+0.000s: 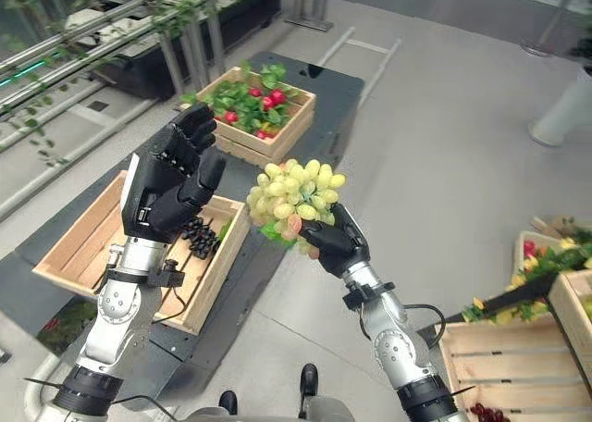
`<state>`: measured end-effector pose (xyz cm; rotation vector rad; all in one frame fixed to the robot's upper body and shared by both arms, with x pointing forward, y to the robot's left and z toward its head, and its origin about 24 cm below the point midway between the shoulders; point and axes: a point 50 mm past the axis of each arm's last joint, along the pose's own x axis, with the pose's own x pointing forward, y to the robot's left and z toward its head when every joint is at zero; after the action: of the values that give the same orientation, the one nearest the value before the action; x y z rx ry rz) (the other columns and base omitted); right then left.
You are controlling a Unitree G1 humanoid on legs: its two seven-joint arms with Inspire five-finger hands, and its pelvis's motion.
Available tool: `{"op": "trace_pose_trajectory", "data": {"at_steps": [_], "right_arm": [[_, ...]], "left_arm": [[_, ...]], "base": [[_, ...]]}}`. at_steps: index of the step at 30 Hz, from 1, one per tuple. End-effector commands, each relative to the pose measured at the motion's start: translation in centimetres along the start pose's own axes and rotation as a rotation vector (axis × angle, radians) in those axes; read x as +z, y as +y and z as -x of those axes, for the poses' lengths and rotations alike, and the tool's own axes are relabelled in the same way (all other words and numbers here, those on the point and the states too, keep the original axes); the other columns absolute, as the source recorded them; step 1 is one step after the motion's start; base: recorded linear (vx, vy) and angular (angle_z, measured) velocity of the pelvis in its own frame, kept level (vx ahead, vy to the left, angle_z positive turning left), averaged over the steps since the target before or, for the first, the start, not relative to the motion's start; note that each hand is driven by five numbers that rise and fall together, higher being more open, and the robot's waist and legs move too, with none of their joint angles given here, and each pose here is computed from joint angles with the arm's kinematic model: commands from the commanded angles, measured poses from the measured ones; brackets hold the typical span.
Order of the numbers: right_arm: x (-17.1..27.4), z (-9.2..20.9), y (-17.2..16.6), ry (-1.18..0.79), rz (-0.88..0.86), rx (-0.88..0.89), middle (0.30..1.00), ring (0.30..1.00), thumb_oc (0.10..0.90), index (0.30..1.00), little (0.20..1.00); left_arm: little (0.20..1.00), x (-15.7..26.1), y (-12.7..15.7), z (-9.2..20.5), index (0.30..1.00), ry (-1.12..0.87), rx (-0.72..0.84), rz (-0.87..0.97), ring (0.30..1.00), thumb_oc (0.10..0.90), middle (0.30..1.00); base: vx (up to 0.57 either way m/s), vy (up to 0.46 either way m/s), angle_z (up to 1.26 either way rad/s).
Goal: Pick up the fruits from the basket on one side to the basket on the other side
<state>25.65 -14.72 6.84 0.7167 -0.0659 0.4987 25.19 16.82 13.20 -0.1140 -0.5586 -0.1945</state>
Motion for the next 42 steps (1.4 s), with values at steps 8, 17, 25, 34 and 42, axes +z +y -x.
{"op": "trace_pose_trajectory", "data": {"at_steps": [8, 17, 25, 34, 42], "right_arm": [[2.6, -1.7, 3.9, -0.197, -0.093, 0.221, 0.3, 0.3, 0.4, 0.3, 0.3], [1.7, -1.7, 4.5, -0.168, -0.099, 0.257, 0.3, 0.3, 0.4, 0.3, 0.3], [2.2, -1.9, 4.3, -0.167, -0.068, 0.294, 0.3, 0.3, 0.4, 0.3, 0.3], [1.5, -1.5, 5.2, -0.149, -0.059, 0.373, 0.3, 0.3, 0.4, 0.3, 0.3], [2.1, -2.3, 5.6, -0.154, -0.017, 0.377, 0.3, 0.3, 0.4, 0.3, 0.3]], "left_arm": [[0.9, 3.2, 0.7, -1.4, 0.9, -0.217, 0.0, 0.07, 0.9, 0.8, 0.9], [0.9, 2.7, -0.1, -1.6, 0.9, -0.196, -0.048, 0.079, 0.9, 0.8, 0.9], [0.9, 2.5, 1.0, -1.4, 0.9, -0.164, -0.053, 0.046, 0.9, 0.8, 0.9], [0.9, 3.2, 1.4, -0.6, 0.9, -0.163, -0.021, 0.0, 0.9, 0.8, 0.9], [0.9, 3.0, 0.7, -1.9, 0.9, -0.178, -0.023, 0.049, 0.9, 0.8, 0.9]], "base": [[-0.09, 0.199, -0.8], [-0.11, 0.319, -0.57], [-0.14, 0.095, -0.45], [-0.08, -0.114, -0.59], [-0.1, -0.278, -1.03]]}}
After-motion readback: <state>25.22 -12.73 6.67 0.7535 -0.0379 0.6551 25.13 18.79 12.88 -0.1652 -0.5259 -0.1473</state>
